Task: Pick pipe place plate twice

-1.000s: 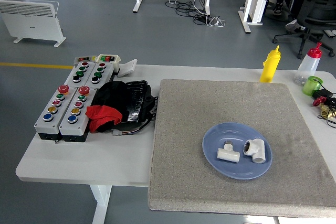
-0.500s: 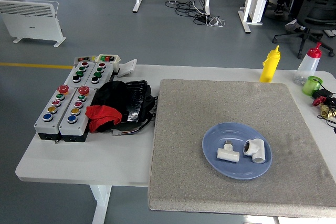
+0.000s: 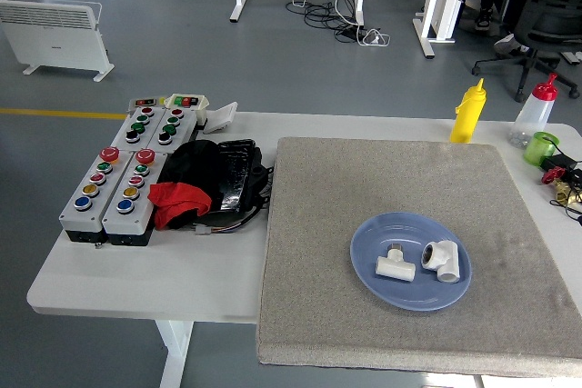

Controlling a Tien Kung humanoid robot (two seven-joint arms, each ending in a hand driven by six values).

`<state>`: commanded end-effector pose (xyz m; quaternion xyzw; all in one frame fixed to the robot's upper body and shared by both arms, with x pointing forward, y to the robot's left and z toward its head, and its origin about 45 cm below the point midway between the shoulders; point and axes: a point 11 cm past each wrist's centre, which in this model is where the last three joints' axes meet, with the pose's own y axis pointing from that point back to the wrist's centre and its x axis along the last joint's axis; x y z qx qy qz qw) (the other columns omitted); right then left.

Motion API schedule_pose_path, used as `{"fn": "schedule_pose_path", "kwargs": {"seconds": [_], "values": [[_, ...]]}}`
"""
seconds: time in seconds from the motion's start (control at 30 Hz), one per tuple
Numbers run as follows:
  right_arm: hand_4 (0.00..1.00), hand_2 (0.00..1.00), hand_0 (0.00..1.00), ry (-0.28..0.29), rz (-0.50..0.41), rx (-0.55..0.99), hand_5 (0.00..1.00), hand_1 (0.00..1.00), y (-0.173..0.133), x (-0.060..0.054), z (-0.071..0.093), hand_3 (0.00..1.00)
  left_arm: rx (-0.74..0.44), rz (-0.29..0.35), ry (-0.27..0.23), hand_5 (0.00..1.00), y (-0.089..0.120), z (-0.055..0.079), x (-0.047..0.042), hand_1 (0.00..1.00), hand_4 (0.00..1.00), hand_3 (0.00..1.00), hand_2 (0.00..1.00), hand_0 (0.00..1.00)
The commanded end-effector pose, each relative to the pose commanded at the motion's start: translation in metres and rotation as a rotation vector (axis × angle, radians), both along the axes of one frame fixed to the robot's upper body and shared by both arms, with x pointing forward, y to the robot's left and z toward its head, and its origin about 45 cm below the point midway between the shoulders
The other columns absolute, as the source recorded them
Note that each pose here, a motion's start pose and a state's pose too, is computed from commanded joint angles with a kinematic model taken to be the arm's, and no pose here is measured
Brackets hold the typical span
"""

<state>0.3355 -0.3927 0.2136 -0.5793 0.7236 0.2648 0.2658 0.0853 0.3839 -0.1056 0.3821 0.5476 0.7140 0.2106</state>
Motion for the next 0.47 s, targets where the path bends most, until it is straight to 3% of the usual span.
{"fn": "schedule_pose_path", "kwargs": {"seconds": [0.27,0.47], "values": [[0.531,0.781,0.787,0.018,0.005,-0.004,0.317,0.742,-0.001,-0.005,-0.006,0.762,-0.005,0.009,0.024,0.998,-0.001,-0.003,-0.016,0.689,0.381,0.74,0.697,0.729],[0.531,0.781,0.787,0.02,0.012,-0.005,0.317,0.742,0.001,-0.005,-0.008,0.762,-0.007,0.017,0.025,0.998,-0.002,-0.004,-0.0195,0.689,0.381,0.74,0.697,0.729]]}}
